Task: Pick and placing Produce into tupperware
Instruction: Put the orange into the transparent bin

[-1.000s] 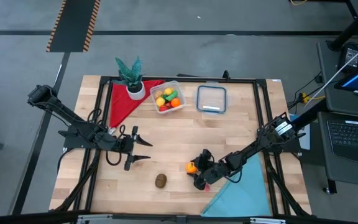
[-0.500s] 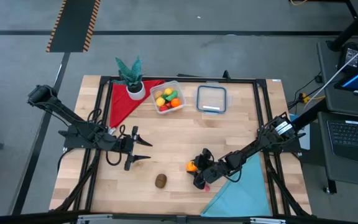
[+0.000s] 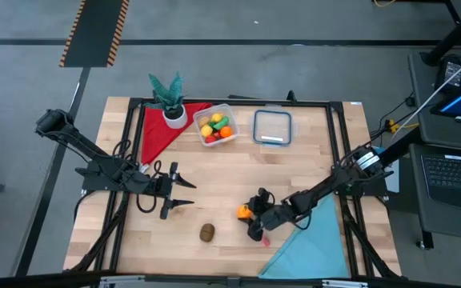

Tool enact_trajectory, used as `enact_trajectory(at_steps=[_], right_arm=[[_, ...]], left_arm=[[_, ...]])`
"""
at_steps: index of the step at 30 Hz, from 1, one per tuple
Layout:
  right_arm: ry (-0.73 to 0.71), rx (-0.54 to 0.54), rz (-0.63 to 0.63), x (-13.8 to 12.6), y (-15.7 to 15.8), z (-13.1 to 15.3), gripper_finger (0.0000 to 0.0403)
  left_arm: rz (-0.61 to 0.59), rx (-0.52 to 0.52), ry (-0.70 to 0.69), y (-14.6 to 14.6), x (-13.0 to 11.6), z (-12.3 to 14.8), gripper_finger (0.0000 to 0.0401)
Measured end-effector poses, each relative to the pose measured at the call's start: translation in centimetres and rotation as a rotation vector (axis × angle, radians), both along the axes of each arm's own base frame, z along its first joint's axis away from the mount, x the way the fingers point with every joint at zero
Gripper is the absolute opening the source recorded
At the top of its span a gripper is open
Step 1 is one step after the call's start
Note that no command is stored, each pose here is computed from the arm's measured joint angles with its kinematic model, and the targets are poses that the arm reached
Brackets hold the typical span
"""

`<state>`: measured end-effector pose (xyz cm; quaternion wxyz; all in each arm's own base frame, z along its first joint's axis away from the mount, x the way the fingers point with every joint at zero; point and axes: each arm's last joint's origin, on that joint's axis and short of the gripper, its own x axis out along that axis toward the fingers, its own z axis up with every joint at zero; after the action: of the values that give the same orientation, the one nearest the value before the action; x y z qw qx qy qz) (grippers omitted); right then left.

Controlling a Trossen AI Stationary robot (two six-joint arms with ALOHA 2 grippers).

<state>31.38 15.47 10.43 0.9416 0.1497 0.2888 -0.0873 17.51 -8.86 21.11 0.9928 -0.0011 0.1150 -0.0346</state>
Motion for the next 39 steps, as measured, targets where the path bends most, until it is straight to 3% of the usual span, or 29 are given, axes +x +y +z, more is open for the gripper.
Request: enact_trajectory(at_steps=[5,13,18,24,32,39], right_arm=[[-0.082,-0.006,0.012,0.5,-1.0,2.9,0.0242],[-0.166,-0.114,0.083,0.7,-2.7,6.6,0.0242],[-0.173,-0.111,0.143,1.2,-3.8,6.9,0.0242],[-0.312,-0.101,0.269,2.5,-5.8,8.2,0.0242],[-0.37,-0.083,0.405,3.3,-8.5,8.7,0.0242],[-0.376,-0.099,0.429,3.4,-9.0,8.8,0.0242]], left_arm=[[0.0,0.0,0.0,0.0,0.0,0.0,0.0228],[0.001,-0.003,0.0,0.0,0.0,0.0,0.0228],[0.0,0.002,0.0,0.0,0.0,0.0,0.0228],[-0.016,0.066,-0.005,0.0,0.0,0.0,0.0228],[-0.017,0.071,-0.006,0.0,0.0,0.0,0.0228],[-0.017,0.071,-0.006,0.0,0.0,0.0,0.0228]])
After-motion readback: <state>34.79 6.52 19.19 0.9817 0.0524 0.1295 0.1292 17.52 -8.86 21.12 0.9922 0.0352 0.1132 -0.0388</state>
